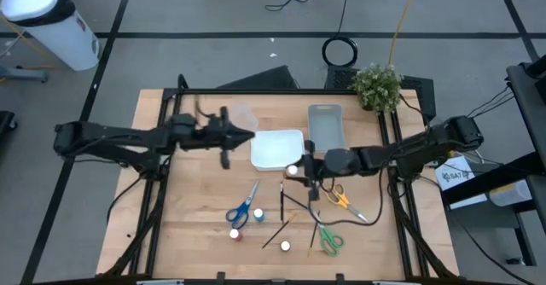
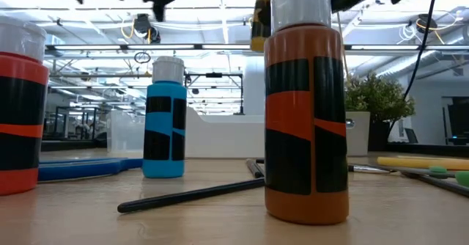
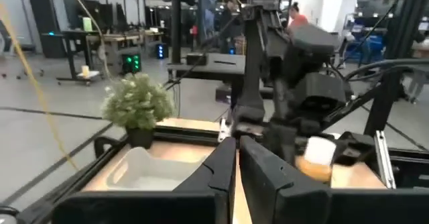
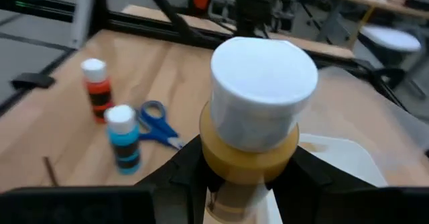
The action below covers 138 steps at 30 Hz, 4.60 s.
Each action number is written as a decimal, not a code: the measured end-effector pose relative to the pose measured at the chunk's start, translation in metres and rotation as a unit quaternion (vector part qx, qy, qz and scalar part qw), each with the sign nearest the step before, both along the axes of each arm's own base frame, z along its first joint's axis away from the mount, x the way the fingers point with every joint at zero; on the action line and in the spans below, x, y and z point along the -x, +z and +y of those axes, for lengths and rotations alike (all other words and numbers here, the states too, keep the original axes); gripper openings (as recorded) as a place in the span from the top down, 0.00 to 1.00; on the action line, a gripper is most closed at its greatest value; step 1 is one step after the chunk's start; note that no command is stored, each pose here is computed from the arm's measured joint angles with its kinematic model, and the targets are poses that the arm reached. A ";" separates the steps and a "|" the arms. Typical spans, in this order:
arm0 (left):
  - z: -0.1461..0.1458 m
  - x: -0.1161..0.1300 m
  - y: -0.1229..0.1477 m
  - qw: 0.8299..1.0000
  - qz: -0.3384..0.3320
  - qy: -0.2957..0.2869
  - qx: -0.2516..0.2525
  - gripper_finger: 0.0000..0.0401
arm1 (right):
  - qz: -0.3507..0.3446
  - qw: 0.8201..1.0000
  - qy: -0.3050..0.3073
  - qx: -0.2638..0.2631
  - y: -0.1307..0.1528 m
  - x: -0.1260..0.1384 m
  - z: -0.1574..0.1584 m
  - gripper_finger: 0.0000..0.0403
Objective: Pick & Place Paint Supplies
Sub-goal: Put the yellow paint bottle in the gray bin
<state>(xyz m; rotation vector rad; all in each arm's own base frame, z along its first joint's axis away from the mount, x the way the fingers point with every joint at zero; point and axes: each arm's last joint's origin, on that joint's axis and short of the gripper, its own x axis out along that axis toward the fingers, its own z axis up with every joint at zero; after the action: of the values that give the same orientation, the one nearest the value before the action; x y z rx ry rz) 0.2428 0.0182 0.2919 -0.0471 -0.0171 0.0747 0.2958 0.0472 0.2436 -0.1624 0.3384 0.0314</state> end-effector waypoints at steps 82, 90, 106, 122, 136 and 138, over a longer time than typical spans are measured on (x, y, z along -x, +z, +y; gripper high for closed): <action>-0.003 -0.110 0.005 0.952 0.286 0.096 -0.053 0.91 | 0.075 0.995 -0.057 0.016 -0.011 0.026 -0.032 0.25; -0.003 -0.110 0.005 0.953 0.284 0.103 -0.035 0.89 | 0.215 0.973 -0.069 -0.043 -0.026 0.053 -0.013 0.27; -0.003 -0.110 0.005 0.955 0.276 0.109 -0.008 0.88 | 0.341 0.920 -0.194 0.004 -0.097 0.096 -0.001 0.27; -0.002 -0.110 0.004 0.954 0.279 0.109 -0.010 0.88 | 0.392 0.903 -0.148 -0.090 -0.109 0.103 -0.006 0.31; -0.002 -0.110 0.004 0.954 0.278 0.110 -0.005 0.88 | 0.360 0.893 -0.236 -0.132 -0.115 0.106 -0.009 0.41; -0.002 -0.110 0.004 0.954 0.278 0.110 -0.005 0.88 | 0.361 0.890 -0.243 -0.137 -0.118 0.109 -0.010 0.46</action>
<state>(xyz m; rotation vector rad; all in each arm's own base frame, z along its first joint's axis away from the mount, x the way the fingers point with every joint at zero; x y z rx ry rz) 0.3529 0.0159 0.2960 -0.0120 0.5429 0.3098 0.1866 0.0374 0.1257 0.2309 1.1079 -0.3663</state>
